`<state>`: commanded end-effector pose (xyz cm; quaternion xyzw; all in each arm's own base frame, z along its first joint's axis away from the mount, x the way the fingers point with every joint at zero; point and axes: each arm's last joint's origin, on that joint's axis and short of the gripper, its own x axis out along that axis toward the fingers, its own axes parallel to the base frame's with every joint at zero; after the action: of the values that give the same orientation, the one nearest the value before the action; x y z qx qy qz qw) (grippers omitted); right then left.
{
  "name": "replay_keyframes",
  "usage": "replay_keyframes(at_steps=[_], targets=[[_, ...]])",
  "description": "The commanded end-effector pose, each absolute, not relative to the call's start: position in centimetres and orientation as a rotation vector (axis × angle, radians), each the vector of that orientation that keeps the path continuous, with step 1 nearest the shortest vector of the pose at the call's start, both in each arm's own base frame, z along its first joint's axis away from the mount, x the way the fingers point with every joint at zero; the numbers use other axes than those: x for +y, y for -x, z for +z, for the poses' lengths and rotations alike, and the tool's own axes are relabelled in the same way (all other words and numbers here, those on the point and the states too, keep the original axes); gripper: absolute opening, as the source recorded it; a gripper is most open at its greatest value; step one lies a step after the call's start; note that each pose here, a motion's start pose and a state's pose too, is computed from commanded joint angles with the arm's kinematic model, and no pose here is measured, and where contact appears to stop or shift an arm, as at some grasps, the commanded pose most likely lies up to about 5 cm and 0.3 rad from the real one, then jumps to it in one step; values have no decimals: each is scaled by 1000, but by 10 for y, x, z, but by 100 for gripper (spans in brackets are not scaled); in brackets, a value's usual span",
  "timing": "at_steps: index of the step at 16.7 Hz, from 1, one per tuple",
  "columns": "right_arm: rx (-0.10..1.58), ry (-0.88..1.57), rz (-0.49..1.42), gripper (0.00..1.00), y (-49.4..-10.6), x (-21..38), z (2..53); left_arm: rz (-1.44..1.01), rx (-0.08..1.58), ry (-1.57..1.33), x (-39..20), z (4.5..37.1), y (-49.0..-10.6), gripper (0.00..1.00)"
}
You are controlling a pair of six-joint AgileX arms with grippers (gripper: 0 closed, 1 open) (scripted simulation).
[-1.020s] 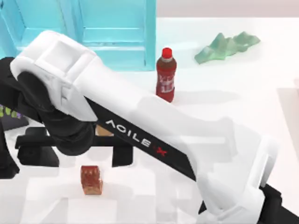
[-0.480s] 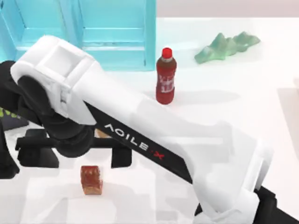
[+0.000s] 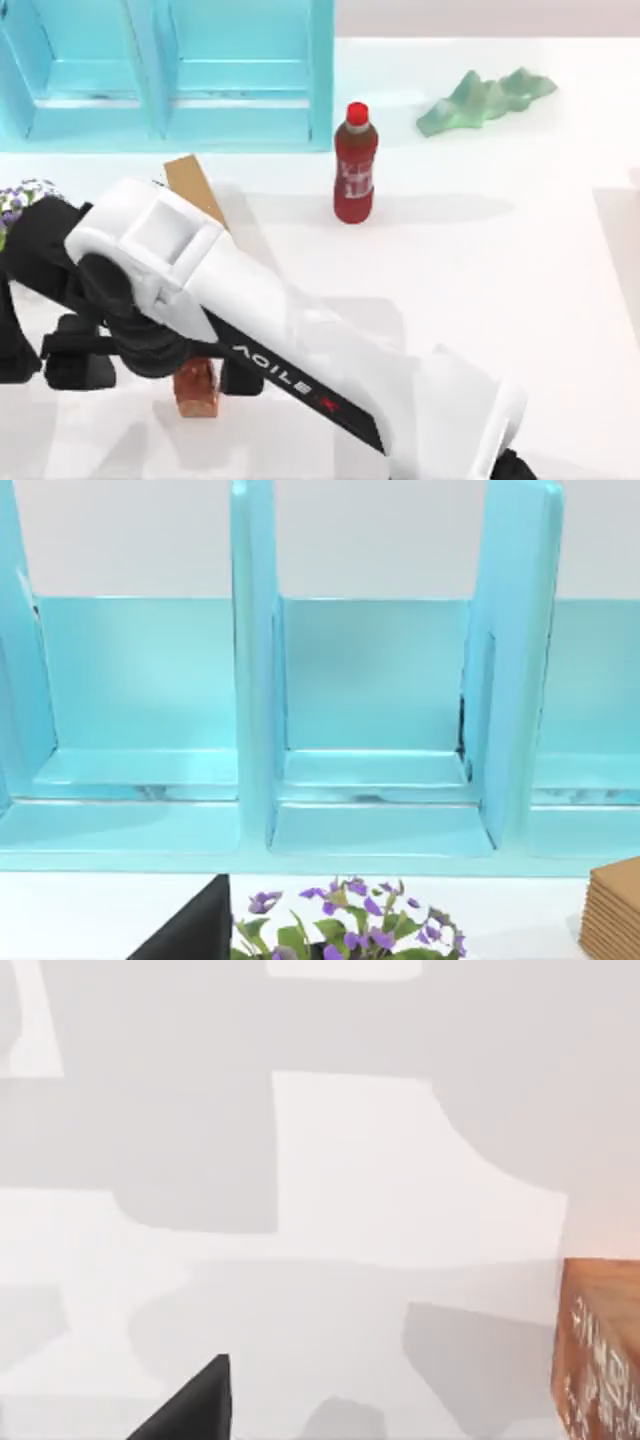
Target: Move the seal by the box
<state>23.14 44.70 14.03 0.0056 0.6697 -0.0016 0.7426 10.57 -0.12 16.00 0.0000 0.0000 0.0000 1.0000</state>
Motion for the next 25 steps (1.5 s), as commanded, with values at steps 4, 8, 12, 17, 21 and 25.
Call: replay_keyframes(at_steps=[4,8,12,17,21,25], targets=[[1471,-7,-8,100,-232,444,121,0,0,0,-1,160,-106,100],[1471,-7,-8,92,-232,444,121,0,0,0,-1,160,-106,100],[1471,-7,-8,62,-232,444,121,0,0,0,-1,160,-106,100],[1471,-7,-8,25,-232,444,121,0,0,0,-1,160,-106,100],[1471,-7,-8,0,-232,444,121,0,0,0,-1,160,-106,100],[1471,-7,-8,0,-232,444,121,0,0,0,-1,160,-106,100]])
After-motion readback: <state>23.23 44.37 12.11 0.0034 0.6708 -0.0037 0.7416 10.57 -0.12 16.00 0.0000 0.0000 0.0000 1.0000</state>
